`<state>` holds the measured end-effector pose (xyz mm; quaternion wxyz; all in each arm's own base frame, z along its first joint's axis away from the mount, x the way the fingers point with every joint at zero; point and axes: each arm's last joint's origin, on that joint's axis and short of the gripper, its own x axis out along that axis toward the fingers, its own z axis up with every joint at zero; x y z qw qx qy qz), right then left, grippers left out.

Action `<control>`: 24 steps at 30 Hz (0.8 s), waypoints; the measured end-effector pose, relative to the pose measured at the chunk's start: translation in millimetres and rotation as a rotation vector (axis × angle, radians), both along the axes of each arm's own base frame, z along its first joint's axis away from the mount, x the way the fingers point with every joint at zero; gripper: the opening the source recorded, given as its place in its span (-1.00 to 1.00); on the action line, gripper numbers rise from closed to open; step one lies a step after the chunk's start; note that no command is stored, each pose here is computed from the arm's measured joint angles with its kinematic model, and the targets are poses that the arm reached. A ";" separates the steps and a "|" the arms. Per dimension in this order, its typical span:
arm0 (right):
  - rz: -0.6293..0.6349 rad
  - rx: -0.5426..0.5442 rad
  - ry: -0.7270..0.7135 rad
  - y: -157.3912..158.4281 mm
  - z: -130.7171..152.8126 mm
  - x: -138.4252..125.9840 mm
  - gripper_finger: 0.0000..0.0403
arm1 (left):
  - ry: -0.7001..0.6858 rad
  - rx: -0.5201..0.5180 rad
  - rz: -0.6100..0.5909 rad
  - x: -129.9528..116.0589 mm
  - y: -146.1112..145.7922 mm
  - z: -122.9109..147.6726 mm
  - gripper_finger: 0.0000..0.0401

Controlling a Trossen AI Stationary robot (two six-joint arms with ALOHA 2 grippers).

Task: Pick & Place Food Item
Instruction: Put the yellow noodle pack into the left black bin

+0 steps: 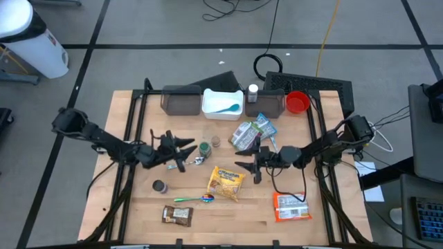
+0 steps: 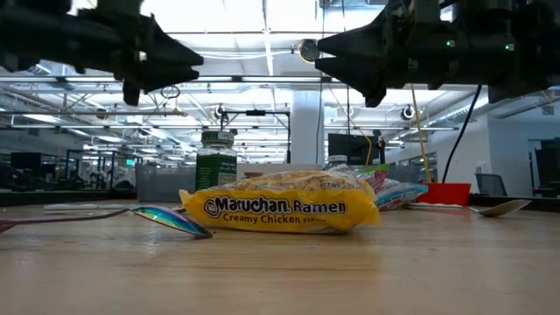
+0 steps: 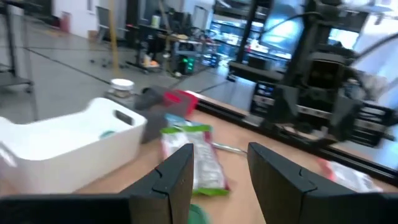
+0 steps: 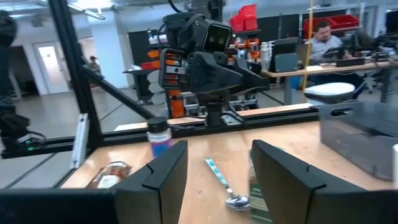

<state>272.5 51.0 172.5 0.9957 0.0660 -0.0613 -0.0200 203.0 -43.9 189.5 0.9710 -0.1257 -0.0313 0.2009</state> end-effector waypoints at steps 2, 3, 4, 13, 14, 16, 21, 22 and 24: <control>-0.013 0.000 0.000 -3.6 0.0 0.6 -0.15 | 0.003 0.006 0.024 1.6 7.0 0.0 -0.22; -0.020 0.000 0.000 -5.5 0.0 1.0 -0.15 | 0.003 0.006 0.032 2.4 10.4 0.0 -0.22; -0.025 0.000 0.000 -6.8 0.0 1.2 -0.14 | 0.002 0.004 0.032 3.1 13.5 0.0 -0.22; -0.047 0.003 0.024 -13.3 -2.3 2.4 0.10 | -0.025 -0.058 -0.056 8.1 35.2 0.1 -0.02; -0.046 0.006 0.029 -13.2 -2.9 2.5 0.14 | -0.027 -0.063 -0.073 8.5 36.6 0.1 0.03; -0.045 0.022 0.034 -13.2 -3.5 2.5 0.21 | -0.027 -0.063 -0.102 8.9 38.1 0.2 0.13; -0.042 0.042 0.033 -13.1 -3.5 2.5 0.32 | -0.047 -0.060 -0.097 10.7 41.5 4.2 0.28; -0.043 0.042 0.031 -13.1 -3.4 2.5 0.32 | -0.050 -0.060 -0.093 11.2 42.2 5.2 0.30; -0.042 0.044 0.021 -13.2 -2.3 2.4 0.34 | -0.057 -0.062 -0.088 12.2 43.4 7.0 0.32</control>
